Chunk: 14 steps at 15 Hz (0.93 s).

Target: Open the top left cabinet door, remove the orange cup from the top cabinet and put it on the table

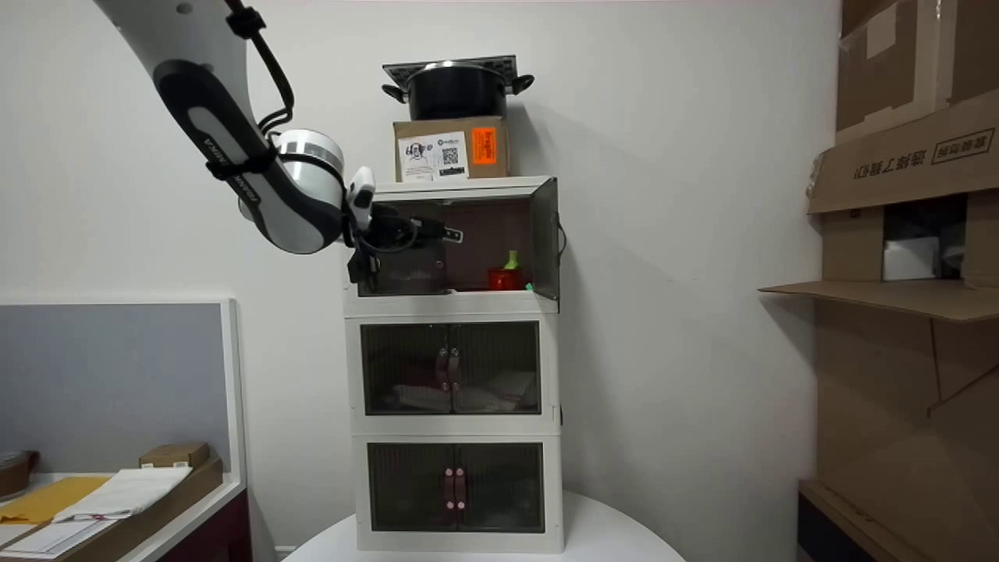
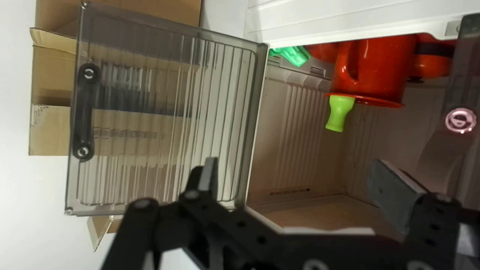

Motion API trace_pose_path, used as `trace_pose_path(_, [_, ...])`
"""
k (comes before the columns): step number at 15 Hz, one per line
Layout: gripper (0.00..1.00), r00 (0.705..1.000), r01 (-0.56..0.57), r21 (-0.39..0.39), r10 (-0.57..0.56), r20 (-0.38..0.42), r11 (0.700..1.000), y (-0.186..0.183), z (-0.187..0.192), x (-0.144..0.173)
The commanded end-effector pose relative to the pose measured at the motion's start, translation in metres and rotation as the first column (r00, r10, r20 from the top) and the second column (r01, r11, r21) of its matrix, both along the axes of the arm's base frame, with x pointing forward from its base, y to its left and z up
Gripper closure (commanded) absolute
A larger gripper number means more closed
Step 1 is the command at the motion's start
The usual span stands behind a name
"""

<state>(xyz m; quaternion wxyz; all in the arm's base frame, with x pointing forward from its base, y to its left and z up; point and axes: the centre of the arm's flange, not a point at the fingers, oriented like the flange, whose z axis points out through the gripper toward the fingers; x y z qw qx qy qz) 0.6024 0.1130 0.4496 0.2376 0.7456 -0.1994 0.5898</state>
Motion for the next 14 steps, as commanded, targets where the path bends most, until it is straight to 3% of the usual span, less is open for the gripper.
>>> trace_pose_path(1, [0.0,0.999,-0.044,0.061,0.044,-0.009,0.997,-0.004,0.022,-0.007])
trace_pose_path(7, [0.0,0.979,-0.145,0.186,0.167,-0.113,0.972,0.012,0.032,0.003])
trace_pose_path(14, [0.0,0.978,-0.121,0.122,0.14,-0.155,0.985,0.008,0.036,0.034])
